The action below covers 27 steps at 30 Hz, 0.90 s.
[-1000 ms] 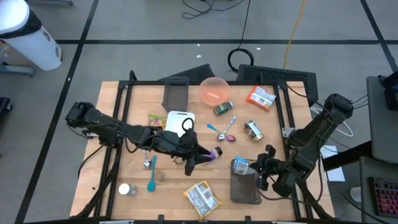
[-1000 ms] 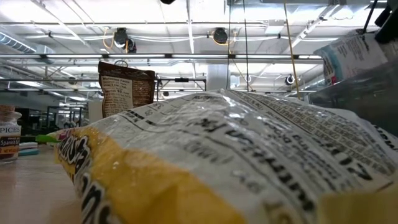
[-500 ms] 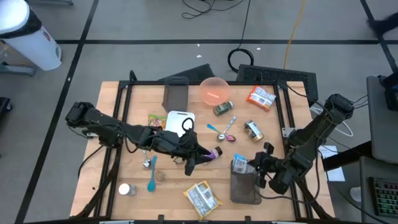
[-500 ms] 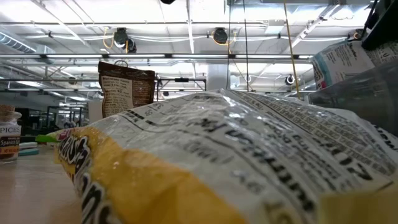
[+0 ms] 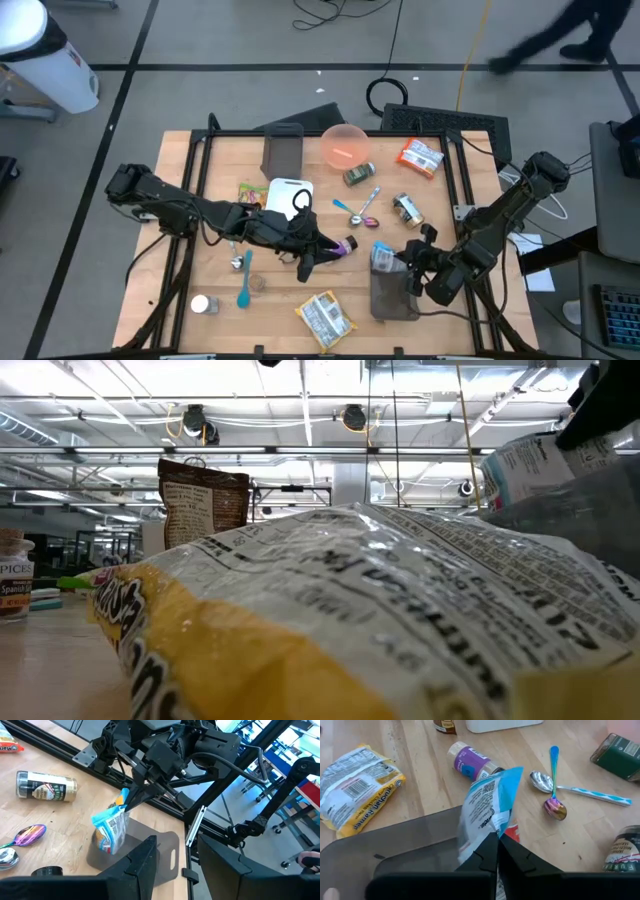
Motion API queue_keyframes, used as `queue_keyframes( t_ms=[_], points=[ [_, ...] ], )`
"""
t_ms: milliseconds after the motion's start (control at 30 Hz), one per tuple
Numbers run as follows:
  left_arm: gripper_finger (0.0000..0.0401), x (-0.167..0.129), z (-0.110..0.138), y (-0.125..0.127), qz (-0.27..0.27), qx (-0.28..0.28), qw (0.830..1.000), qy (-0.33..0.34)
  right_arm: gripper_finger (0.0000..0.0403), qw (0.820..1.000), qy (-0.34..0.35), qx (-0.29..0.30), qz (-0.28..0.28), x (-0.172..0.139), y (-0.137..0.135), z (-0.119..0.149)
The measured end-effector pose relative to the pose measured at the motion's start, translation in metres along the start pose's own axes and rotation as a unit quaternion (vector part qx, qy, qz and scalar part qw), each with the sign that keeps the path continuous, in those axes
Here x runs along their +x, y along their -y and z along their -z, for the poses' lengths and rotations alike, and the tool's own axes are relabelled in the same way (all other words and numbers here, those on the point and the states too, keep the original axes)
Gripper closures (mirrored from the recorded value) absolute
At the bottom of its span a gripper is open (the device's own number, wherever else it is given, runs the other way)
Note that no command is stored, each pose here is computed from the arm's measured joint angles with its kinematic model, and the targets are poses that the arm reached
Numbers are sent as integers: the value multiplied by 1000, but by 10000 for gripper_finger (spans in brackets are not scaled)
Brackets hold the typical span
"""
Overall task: Pick & Place Food Item
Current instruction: Put blue noodle pack into the bottom black transparent bin
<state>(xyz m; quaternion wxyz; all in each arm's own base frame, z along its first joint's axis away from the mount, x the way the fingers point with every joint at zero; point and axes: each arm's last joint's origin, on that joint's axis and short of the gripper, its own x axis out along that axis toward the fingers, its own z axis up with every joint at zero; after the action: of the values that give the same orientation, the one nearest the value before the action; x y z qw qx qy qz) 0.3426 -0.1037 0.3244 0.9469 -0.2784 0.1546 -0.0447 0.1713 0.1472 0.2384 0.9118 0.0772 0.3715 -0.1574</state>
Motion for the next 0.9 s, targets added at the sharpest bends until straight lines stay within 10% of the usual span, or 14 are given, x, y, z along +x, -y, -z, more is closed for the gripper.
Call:
queue_keyframes(
  t_ms=[900],
  points=[
    [252,0,0,0,-1,0,1000,-2,403,999,-2,-21,-26,7,-3,22]
  ],
)
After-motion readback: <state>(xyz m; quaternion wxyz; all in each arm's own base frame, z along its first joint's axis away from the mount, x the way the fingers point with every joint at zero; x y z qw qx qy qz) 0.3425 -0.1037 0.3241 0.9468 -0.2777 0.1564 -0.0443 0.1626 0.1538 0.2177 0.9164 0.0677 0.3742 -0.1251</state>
